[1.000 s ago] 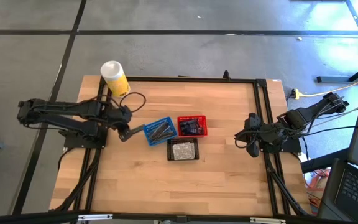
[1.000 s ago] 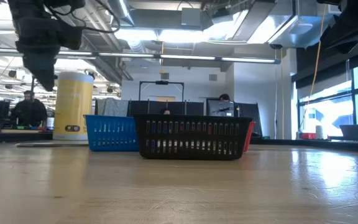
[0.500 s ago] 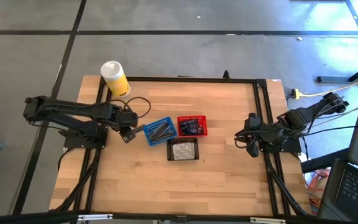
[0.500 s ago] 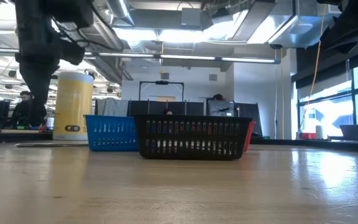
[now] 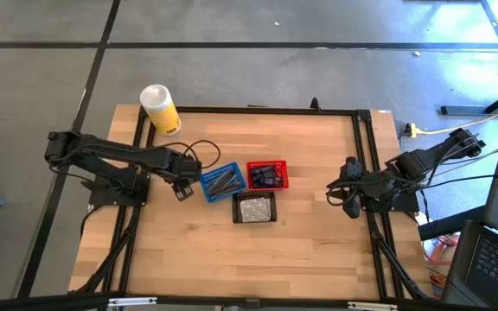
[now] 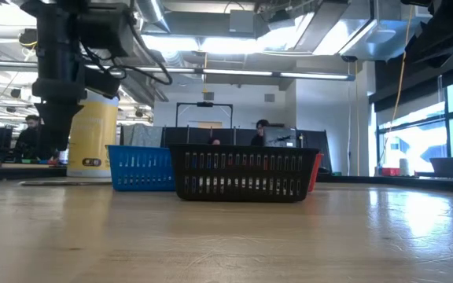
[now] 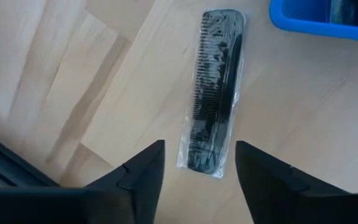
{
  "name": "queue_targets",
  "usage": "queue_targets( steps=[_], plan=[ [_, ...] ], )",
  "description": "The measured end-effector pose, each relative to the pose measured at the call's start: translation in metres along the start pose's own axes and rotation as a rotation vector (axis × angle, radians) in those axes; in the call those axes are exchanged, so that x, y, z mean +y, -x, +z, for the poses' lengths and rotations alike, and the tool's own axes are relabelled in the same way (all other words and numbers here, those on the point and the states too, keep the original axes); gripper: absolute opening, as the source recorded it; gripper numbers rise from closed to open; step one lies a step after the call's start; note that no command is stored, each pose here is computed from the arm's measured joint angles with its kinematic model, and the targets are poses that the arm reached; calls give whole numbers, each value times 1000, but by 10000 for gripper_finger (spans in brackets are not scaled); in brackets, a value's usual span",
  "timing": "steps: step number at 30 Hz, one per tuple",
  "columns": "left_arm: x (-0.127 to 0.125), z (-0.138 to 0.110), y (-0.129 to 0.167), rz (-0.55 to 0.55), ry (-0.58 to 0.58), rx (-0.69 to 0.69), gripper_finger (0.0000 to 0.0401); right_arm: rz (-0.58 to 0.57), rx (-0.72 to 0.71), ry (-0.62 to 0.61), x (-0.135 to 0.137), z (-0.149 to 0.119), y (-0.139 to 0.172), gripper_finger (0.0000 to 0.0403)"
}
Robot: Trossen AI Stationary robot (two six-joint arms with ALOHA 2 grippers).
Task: Pick & Place Travel size toiletries
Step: Put the black comb into the blue bin
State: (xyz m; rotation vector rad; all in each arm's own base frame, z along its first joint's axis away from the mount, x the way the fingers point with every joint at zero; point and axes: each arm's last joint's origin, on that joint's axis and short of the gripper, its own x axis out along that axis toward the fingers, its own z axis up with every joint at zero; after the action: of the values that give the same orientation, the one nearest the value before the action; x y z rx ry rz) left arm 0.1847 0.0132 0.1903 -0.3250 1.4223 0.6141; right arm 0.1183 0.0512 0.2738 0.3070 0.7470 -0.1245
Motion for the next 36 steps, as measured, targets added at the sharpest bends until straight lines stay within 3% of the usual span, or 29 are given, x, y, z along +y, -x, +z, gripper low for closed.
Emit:
queue_targets(
  steps=[4,12,18,26,36],
  plan=[
    [1,-3,-7,8,16,1,210,0,0,0,0,0,0,130],
    [6,-32,-41,-81,93,108,243,0,0,0,0,0,0,140],
    [7,-31,-41,-58,73,55,257,0,0,0,0,0,0,145],
    [6,-26,-41,-69,38,5,260,0,0,0,0,0,0,132],
    [17,-31,-60,-117,122,40,247,0,0,0,0,0,0,110]
  ],
)
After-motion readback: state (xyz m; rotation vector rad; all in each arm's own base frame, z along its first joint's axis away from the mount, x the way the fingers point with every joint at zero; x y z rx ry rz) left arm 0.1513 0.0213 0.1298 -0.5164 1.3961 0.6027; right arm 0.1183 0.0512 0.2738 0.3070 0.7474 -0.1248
